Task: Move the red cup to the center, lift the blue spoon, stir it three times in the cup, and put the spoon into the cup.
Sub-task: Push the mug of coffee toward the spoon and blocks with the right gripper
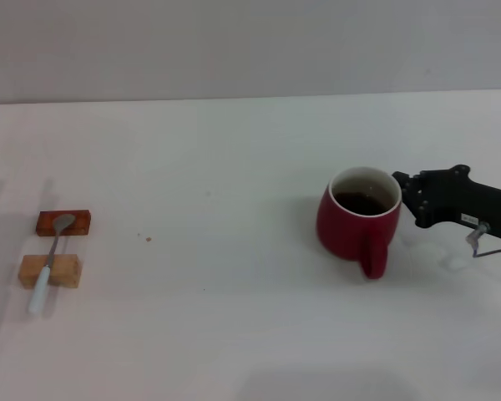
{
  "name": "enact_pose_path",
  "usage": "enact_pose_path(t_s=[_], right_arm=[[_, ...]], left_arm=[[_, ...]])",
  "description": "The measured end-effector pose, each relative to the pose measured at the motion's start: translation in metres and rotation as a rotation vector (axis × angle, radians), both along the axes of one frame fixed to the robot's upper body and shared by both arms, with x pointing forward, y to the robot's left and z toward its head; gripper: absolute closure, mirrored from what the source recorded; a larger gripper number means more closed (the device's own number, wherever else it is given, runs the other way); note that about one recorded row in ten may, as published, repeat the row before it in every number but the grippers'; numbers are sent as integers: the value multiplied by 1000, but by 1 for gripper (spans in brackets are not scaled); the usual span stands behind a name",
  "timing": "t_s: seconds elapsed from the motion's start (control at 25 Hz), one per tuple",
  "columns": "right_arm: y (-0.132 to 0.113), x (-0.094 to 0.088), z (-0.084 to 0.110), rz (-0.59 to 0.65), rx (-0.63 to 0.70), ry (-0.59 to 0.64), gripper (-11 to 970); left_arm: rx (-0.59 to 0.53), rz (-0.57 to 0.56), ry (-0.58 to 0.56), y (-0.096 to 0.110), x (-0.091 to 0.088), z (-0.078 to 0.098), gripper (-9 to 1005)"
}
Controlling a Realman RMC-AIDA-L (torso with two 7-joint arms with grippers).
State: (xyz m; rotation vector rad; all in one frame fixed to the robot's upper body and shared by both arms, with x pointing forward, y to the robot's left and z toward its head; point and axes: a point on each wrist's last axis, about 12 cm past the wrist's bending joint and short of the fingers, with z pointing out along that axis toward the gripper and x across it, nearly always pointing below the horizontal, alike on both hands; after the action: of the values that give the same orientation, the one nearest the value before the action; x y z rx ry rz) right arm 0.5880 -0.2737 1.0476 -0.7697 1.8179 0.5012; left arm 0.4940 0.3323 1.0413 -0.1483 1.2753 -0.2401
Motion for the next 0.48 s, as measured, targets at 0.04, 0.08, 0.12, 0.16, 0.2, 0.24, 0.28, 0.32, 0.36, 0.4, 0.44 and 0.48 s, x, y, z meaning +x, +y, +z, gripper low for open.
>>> enact_pose_path(t_s=[0.04,0.08,0.12,0.16,0.2,0.24,0.28,0.32,0.36,0.4,0.44,0.48], right_arm=[[0,0,0,0,0,0,961],[4,0,0,11,0,0,961],[6,1,0,18,-1,1,960],[9,1,0,25,0,1,960],[14,1,0,39,2,1,960],[14,1,0,39,2,1,960],[17,1,0,45,1,2,960],[19,2,0,53,0,2,960],[20,2,0,57,0,2,961],[24,2,0,66,0,3,961],[24,2,0,66,0,3,961],[26,2,-1,72,0,3,961]], left_arm=[[0,0,0,0,0,0,199],[-2,-2,0,0,0,0,199],[-7,-3,1,0,0,0,199],[-11,-5,2,0,0,0,200],[-14,-6,2,0,0,0,200],[-16,-7,3,0,0,0,200],[-17,-7,3,0,0,-1,200],[-18,-7,4,0,0,-1,200],[-18,-7,4,0,0,-1,200],[-18,-7,5,0,-1,-1,200],[-18,-7,5,0,-1,-1,201],[-18,-7,6,0,-1,-1,201]])
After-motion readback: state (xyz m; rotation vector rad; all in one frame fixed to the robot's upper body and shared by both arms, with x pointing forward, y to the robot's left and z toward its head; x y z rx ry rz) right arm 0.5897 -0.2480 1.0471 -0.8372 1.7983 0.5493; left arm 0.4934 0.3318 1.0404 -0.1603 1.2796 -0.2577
